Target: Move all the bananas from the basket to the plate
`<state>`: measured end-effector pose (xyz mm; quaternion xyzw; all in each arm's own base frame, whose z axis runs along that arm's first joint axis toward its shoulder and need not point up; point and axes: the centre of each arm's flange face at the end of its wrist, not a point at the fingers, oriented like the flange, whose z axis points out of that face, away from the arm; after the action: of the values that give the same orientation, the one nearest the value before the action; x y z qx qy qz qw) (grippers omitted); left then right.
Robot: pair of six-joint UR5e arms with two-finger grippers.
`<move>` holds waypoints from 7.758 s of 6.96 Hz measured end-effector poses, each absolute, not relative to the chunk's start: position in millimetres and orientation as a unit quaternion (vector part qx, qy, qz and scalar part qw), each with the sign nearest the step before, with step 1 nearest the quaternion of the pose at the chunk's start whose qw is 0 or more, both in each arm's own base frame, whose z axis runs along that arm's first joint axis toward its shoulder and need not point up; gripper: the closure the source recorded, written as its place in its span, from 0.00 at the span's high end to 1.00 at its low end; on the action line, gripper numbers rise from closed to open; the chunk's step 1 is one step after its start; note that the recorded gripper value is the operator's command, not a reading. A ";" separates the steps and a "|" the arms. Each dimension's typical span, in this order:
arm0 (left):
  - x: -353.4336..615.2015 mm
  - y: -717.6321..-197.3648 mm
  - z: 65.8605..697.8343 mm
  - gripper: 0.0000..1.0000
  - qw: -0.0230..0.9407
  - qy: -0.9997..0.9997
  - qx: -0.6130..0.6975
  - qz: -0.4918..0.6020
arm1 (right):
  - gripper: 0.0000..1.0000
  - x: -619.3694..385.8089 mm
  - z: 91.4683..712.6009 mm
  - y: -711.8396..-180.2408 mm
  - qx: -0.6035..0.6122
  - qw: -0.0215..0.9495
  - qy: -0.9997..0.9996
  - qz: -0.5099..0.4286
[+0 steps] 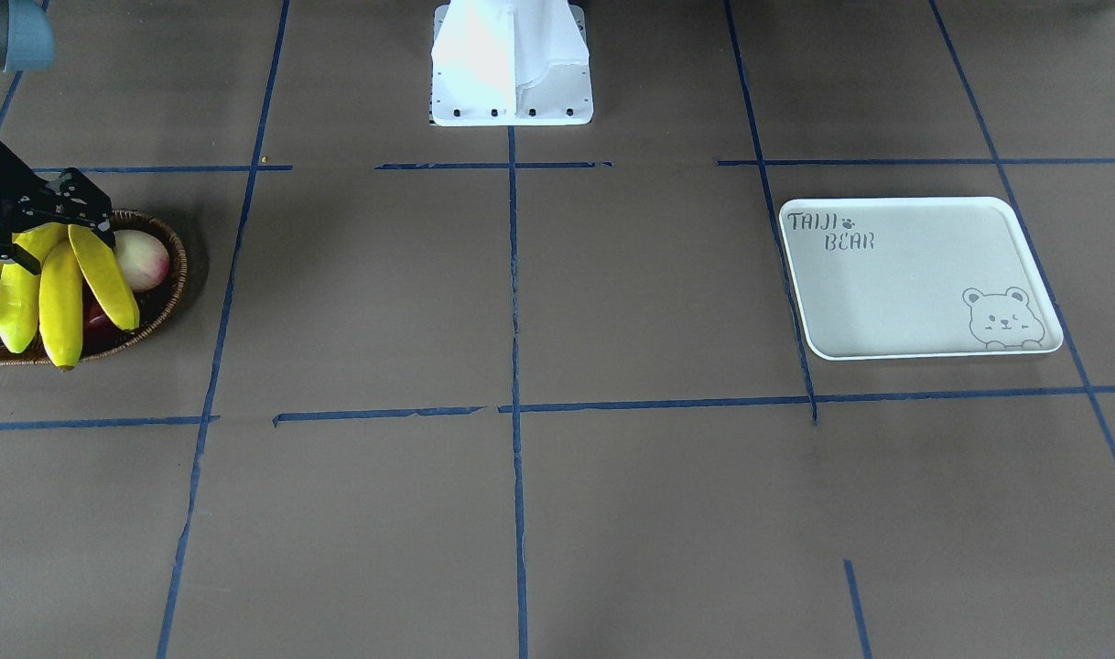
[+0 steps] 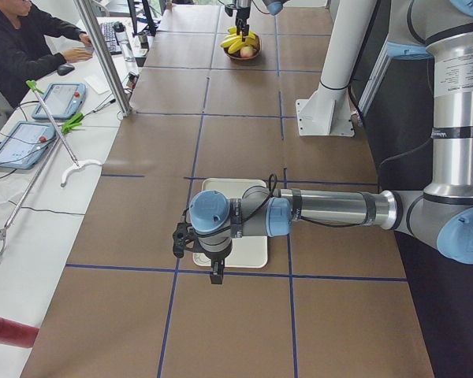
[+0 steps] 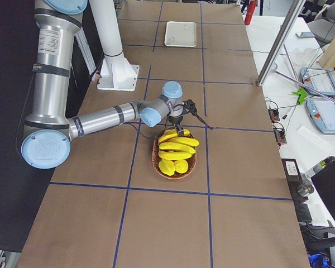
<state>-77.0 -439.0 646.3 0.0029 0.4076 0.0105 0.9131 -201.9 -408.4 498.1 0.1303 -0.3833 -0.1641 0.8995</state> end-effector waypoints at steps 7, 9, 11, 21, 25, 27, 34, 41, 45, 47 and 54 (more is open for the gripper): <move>-76.7 -440.0 641.0 1.00 0.913 0.408 0.003 0.003 | 0.67 -200.4 504.2 -387.3 0.129 0.904 -0.367 -0.177; -76.7 -440.1 640.3 1.00 0.913 0.408 0.002 -0.002 | 0.57 -200.8 506.3 -384.9 0.126 0.905 -0.366 -0.178; -75.1 -440.2 640.6 1.00 0.908 0.418 0.000 -0.003 | 0.06 -202.9 506.4 -383.6 0.126 0.904 -0.366 -0.181; 0.2 -518.2 527.8 0.99 0.888 0.452 0.076 -0.039 | 0.01 -202.7 341.7 -452.2 0.106 0.849 -0.517 -0.031; 199.7 -545.9 359.4 0.99 0.801 0.585 0.038 -0.119 | 0.01 -330.8 206.7 -434.4 0.092 0.802 -0.584 0.081; 297.3 -523.4 271.1 0.99 0.746 0.643 0.011 -0.175 | 0.02 -384.7 182.0 -391.5 0.117 0.761 -0.629 0.107; 436.8 -449.8 147.0 0.99 0.684 0.706 -0.036 -0.178 | 0.02 -440.9 163.0 -332.2 0.130 0.740 -0.652 0.101; 477.5 -411.0 143.9 0.00 0.683 0.709 -0.036 -0.172 | 0.99 -440.6 161.8 -331.0 0.132 0.740 -0.652 0.099; 464.0 -429.0 147.9 0.00 0.684 0.705 -0.023 -0.188 | 1.00 -440.2 162.3 -328.4 0.129 0.740 -0.653 0.099; 439.5 -460.4 192.6 0.00 0.710 0.669 -0.010 -0.220 | 1.00 -434.8 162.2 -328.8 0.128 0.741 -0.651 0.099; 204.8 -459.1 571.7 0.03 0.902 0.406 0.068 -0.132 | 1.00 -352.7 230.6 -376.8 0.112 0.835 -0.533 0.078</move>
<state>204.8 -459.1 571.7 0.0681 0.4064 -0.1316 0.9016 -352.7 -376.8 230.6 0.1119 -0.5330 0.0776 0.8351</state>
